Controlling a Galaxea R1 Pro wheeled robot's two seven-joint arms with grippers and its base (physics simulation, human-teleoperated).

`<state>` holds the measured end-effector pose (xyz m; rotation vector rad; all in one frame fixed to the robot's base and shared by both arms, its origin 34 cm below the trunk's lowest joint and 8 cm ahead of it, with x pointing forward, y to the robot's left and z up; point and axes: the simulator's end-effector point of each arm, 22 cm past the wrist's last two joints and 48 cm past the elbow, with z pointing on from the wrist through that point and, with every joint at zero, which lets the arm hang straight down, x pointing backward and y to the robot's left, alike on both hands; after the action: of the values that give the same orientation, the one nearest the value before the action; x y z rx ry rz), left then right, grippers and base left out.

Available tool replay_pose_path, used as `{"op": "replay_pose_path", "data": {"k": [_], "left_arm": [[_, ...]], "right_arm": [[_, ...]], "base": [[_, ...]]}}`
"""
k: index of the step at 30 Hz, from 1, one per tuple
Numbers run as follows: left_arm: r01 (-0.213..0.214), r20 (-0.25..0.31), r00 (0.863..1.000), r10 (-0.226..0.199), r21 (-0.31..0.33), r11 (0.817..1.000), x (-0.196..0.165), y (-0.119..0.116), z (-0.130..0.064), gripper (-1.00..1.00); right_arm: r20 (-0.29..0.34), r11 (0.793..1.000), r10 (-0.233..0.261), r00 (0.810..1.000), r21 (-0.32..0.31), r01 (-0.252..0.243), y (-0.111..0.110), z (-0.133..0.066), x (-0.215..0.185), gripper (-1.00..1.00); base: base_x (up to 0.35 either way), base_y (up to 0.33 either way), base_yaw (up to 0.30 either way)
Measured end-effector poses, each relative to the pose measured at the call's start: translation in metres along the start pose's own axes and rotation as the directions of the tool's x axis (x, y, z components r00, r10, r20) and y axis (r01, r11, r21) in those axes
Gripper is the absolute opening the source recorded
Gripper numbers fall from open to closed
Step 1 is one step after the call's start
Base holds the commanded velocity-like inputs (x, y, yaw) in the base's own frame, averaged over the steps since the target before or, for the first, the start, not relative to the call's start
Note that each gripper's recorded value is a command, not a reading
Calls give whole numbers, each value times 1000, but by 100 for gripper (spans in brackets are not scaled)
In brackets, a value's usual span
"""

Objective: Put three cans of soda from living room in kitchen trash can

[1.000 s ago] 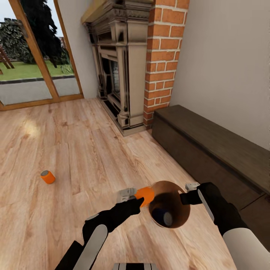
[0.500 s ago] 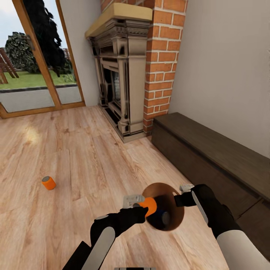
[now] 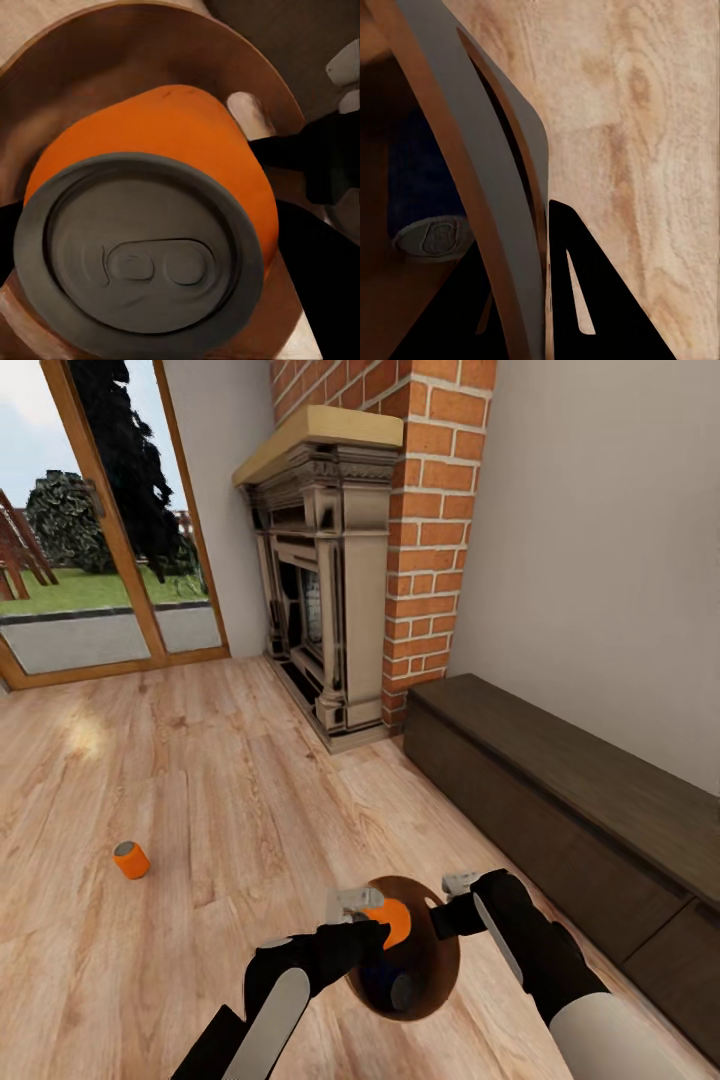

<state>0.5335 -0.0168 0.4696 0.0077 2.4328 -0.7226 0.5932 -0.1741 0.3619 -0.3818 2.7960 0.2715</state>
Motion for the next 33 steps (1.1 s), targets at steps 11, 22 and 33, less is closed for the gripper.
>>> {"op": "replay_pose_path", "data": {"k": [11, 22, 33], "left_arm": [[31, -125, 991, -37, -50, 998, 33, 21, 39, 100], [19, 88, 996, -15, -48, 999, -20, 30, 1, 100], [155, 290, 949, -123, -90, 984, -52, 89, -34, 100]], "right_arm": [[-15, 999, -11, 1000, 30, 11, -8, 3, 6, -100], [13, 1000, 0, 1000, 3, 0, -1, -3, -4, -100], [10, 1000, 2, 1000, 19, -2, -8, -3, -2, -100]], "base": [[0, 0, 0], [24, 40, 0], [203, 268, 0]]}}
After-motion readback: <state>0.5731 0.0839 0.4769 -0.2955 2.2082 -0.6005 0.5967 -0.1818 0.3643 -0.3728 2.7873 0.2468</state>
